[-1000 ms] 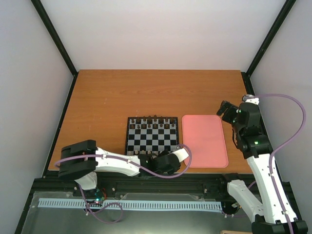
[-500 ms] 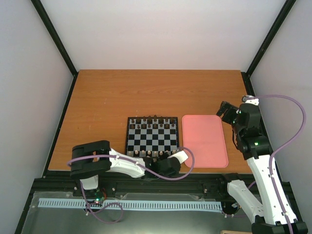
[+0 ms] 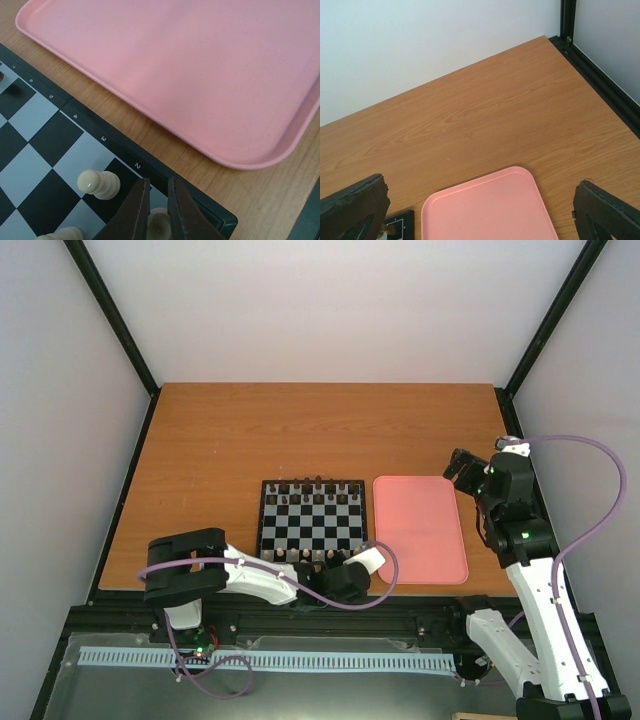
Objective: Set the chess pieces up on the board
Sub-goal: Place the chess piece on the chessboard.
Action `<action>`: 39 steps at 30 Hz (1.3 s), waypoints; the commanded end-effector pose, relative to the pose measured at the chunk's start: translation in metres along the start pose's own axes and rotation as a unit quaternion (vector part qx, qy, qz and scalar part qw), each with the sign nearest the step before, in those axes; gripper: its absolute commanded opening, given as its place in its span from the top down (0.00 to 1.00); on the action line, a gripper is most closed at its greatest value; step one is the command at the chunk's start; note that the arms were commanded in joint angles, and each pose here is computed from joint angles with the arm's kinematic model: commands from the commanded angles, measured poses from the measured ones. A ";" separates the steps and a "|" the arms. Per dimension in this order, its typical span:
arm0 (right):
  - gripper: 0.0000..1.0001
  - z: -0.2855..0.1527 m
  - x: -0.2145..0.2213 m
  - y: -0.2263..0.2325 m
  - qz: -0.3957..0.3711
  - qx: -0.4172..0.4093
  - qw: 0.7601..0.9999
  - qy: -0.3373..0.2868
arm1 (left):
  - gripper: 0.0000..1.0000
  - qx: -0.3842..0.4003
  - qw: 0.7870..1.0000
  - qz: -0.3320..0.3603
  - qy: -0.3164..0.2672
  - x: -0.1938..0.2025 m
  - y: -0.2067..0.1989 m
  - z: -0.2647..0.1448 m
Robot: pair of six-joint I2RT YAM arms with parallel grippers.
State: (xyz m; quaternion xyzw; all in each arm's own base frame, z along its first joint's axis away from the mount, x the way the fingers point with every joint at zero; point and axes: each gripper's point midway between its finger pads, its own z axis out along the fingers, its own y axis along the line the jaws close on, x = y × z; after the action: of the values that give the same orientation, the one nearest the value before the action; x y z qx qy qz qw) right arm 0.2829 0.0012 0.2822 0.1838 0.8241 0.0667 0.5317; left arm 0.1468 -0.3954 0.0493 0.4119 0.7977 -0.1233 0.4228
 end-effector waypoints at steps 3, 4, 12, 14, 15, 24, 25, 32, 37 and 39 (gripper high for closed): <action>0.00 -0.002 -0.002 0.000 0.006 -0.006 1.000 -0.009 | 0.99 -0.005 1.000 -0.012 -0.017 -0.007 -0.005 0.003; 0.00 -0.002 -0.002 0.000 0.007 -0.006 1.000 -0.009 | 0.99 -0.006 1.000 -0.011 -0.014 -0.006 -0.005 0.004; 0.00 -0.003 -0.002 0.000 0.006 -0.007 1.000 -0.010 | 0.99 -0.009 1.000 -0.008 -0.008 -0.001 -0.007 0.010; 0.00 -0.003 -0.002 0.001 0.006 -0.008 1.000 -0.010 | 0.99 -0.009 1.000 -0.007 -0.007 -0.001 -0.006 0.009; 0.00 -0.003 -0.003 0.001 0.007 -0.007 1.000 -0.011 | 0.99 -0.010 1.000 -0.008 -0.008 -0.001 -0.006 0.008; 0.00 -0.003 -0.002 0.001 0.008 -0.009 1.000 -0.010 | 0.97 -0.022 1.000 -0.011 -0.001 0.004 0.004 0.000; 0.00 -0.003 -0.002 0.001 0.008 -0.009 1.000 -0.011 | 0.97 -0.021 1.000 -0.012 -0.002 0.004 0.004 -0.001; 0.00 -0.006 -0.004 0.001 0.008 -0.010 1.000 -0.014 | 0.96 -0.018 1.000 -0.012 0.000 0.004 0.003 -0.002; 0.00 -0.007 -0.004 0.000 0.008 -0.008 1.000 -0.016 | 0.92 -0.010 1.000 -0.012 0.001 0.004 0.000 -0.001; 0.00 -0.007 -0.004 0.000 0.007 -0.008 1.000 -0.016 | 0.90 -0.011 1.000 -0.012 0.000 0.004 0.000 -0.001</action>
State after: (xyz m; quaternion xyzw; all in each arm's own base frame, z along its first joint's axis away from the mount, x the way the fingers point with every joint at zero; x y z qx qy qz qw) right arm 0.2790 0.0026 0.2854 0.1809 0.8204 0.0734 0.5375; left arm 0.1511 -0.3922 0.0447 0.3976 0.8027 -0.1126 0.4300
